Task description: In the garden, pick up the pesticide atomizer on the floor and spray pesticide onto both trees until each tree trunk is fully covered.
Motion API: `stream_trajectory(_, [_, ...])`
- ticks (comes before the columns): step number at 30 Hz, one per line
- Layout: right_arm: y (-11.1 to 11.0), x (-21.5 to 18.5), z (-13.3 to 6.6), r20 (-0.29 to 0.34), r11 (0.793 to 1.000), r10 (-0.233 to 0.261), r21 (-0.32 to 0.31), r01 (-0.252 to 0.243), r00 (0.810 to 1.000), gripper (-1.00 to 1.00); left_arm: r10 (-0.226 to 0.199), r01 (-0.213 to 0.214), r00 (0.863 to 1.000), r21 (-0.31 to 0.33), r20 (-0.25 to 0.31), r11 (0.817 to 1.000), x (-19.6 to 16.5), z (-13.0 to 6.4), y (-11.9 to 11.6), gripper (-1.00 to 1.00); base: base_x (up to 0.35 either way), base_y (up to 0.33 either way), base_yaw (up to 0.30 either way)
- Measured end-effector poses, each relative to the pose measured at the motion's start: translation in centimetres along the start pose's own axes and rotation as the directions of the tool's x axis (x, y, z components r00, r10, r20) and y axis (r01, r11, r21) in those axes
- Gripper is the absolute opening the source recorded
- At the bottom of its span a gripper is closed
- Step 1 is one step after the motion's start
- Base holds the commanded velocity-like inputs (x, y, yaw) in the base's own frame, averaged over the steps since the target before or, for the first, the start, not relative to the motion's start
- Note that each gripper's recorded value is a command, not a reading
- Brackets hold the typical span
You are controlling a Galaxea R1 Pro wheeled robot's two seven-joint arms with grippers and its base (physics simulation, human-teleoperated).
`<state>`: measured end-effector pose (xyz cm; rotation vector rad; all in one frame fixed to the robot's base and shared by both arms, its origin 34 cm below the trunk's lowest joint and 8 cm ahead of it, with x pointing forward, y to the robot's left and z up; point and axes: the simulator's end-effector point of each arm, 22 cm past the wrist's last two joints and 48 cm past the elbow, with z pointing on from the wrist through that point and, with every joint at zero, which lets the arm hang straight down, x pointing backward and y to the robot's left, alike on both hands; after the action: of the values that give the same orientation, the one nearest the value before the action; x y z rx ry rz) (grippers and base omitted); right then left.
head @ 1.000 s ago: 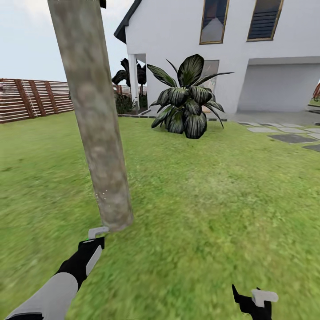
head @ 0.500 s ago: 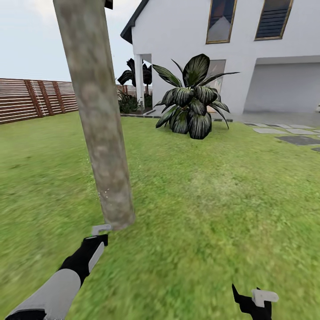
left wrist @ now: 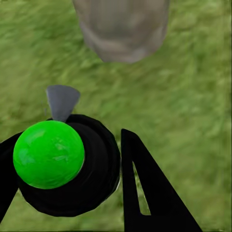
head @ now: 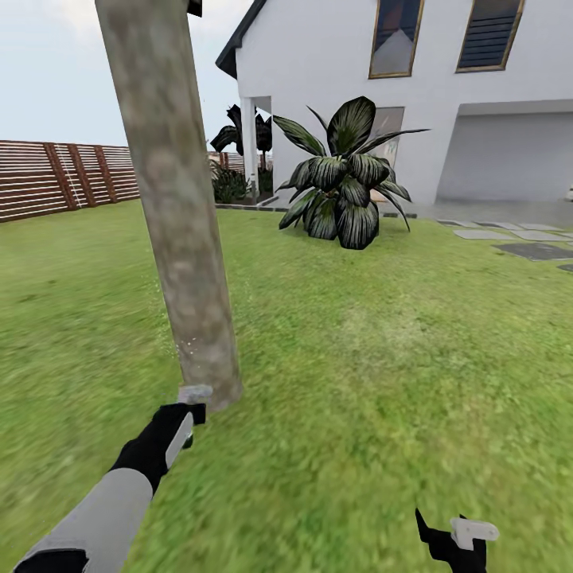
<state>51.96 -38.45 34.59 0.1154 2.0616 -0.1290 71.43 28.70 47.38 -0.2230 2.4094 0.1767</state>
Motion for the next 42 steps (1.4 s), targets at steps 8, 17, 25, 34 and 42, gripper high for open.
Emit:
stream_trajectory(8, [0.0,0.0,0.0,0.000,1.000,0.000,-0.001,0.000,1.000,1.00,0.014,-0.010,0.999,-0.078,0.049,0.997,-6.4,-2.8,6.5,-1.00,0.000,0.000,0.000])
stream_trajectory(17, [0.0,0.0,0.0,0.001,1.000,0.000,0.000,0.000,1.000,1.00,0.001,-0.002,0.997,0.011,0.081,1.000,-9.2,-6.0,1.3,-1.00,0.000,0.000,0.014])
stream_trajectory(25, [0.1,0.0,0.0,0.000,1.000,0.001,-0.001,-0.001,1.000,1.00,0.006,-0.003,0.997,-0.036,0.075,0.999,-9.9,-6.2,4.9,-1.00,0.000,0.000,0.160])
stream_trajectory(34, [0.1,0.0,0.0,0.000,1.000,0.000,-0.001,0.000,1.000,1.00,0.020,-0.024,0.997,0.048,0.078,0.999,-11.5,-10.1,-0.5,-1.00,0.000,0.000,0.002])
stream_trajectory(42, [0.0,0.0,0.0,0.000,1.000,0.000,-0.001,0.000,1.000,1.00,0.048,-0.043,0.996,-0.065,0.070,0.997,-11.5,-9.1,6.7,-1.00,0.056,0.000,0.000])
